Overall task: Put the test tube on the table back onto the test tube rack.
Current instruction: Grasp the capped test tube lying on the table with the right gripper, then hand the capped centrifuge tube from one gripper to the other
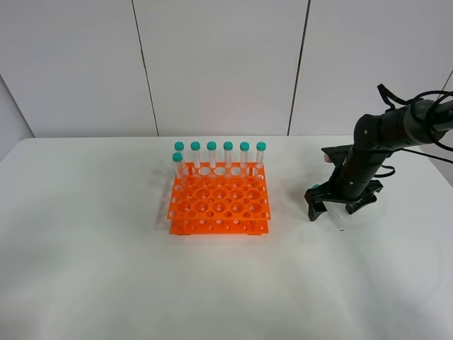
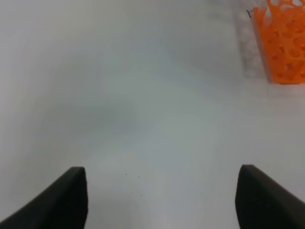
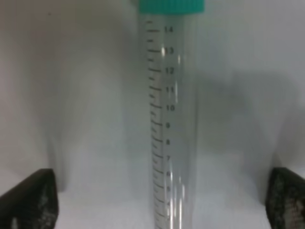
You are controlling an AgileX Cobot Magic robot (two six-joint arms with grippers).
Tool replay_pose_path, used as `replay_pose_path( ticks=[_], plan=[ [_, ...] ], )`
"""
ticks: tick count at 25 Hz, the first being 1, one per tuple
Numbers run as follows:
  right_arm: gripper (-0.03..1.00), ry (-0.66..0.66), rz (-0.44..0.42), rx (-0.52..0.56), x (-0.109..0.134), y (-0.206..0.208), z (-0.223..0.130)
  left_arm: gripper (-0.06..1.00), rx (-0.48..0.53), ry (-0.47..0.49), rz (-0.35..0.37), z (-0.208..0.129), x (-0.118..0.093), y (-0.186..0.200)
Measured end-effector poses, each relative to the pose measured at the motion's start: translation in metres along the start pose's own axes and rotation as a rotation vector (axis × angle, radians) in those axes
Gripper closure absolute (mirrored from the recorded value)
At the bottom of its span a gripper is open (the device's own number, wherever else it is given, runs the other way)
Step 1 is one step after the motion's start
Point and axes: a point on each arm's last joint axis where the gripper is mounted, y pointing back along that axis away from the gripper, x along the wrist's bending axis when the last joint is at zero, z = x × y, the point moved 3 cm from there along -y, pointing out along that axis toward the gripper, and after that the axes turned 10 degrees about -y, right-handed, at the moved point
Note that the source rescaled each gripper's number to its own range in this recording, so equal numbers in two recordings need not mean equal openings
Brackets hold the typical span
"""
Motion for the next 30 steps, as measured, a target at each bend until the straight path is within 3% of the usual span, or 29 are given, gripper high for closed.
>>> replay_pose_path(
  ticks=[2,4,7,14,22,26,30],
  plan=[
    [0.18,0.0,0.0,0.0,0.0,0.0,0.0,-0.06,0.0,0.0,0.0,0.0,0.0,0.0],
    [0.42,0.0,0.0,0.0,0.0,0.0,0.0,-0.06,0.0,0.0,0.0,0.0,0.0,0.0],
    [0.97,0.005,-0.005,-0.002,-0.001,0.0,0.0,-0.06,0.0,0.0,0.0,0.0,0.0,0.0],
    [0.95,0.048,-0.037,-0.023,-0.004,0.008,0.002,-0.06,0.0,0.0,0.0,0.0,0.0,0.0],
    [0.95,0.078,-0.043,-0.2,-0.001,0.119,-0.001,-0.06,0.0,0.0,0.0,0.0,0.0,0.0],
    [0.95,0.099,-0.034,-0.295,0.002,0.171,-0.036,-0.06,0.0,0.0,0.0,0.0,0.0,0.0],
    [0.95,0.15,-0.007,-0.303,0.012,0.187,-0.093,-0.06,0.0,0.0,0.0,0.0,0.0,0.0]
  ],
)
